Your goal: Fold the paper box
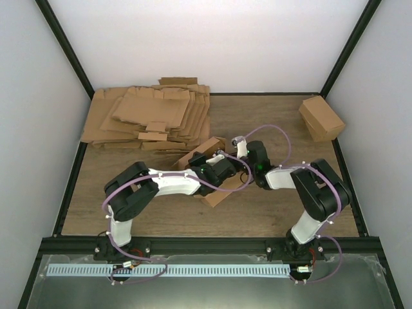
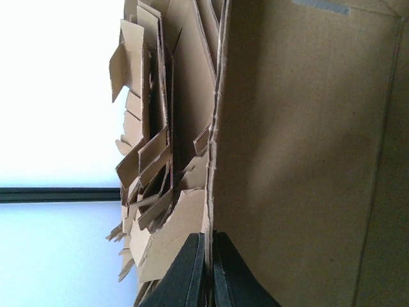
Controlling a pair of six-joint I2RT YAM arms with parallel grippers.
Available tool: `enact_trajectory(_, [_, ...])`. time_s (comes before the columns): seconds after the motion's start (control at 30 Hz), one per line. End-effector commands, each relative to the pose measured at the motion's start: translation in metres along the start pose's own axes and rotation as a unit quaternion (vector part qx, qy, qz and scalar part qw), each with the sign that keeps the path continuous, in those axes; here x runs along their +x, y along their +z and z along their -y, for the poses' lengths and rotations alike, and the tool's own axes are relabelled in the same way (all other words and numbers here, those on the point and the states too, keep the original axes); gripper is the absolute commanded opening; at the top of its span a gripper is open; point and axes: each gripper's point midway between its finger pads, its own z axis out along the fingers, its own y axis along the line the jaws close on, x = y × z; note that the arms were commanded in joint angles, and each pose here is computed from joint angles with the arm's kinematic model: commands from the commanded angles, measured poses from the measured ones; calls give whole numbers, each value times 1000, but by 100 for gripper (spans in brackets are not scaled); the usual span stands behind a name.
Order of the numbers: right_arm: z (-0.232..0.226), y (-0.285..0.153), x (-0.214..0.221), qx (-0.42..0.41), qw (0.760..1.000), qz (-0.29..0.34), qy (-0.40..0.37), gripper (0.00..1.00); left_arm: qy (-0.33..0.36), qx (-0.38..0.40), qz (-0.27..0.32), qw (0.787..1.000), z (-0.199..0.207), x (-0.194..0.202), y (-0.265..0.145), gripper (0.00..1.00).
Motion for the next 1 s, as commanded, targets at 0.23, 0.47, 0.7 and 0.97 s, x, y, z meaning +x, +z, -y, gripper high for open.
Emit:
enact_trajectory(0.23, [-1,-20,-19,-143,990,16,5,39,18,31,9,999,19,-2,2,4])
enact_trajectory(0.47, [6,-44,-34,-131,990,48,-2,41,23,29,4,999,21,2,3,4])
enact_trajectory(0.7, [27,-54,-62,-114,990,82,-1,42,19,29,6,999,18,0,2,4])
enact_trajectory(0.97, [86,-23,-83,-121,990,55,56,42,18,29,6,999,18,0,2,4])
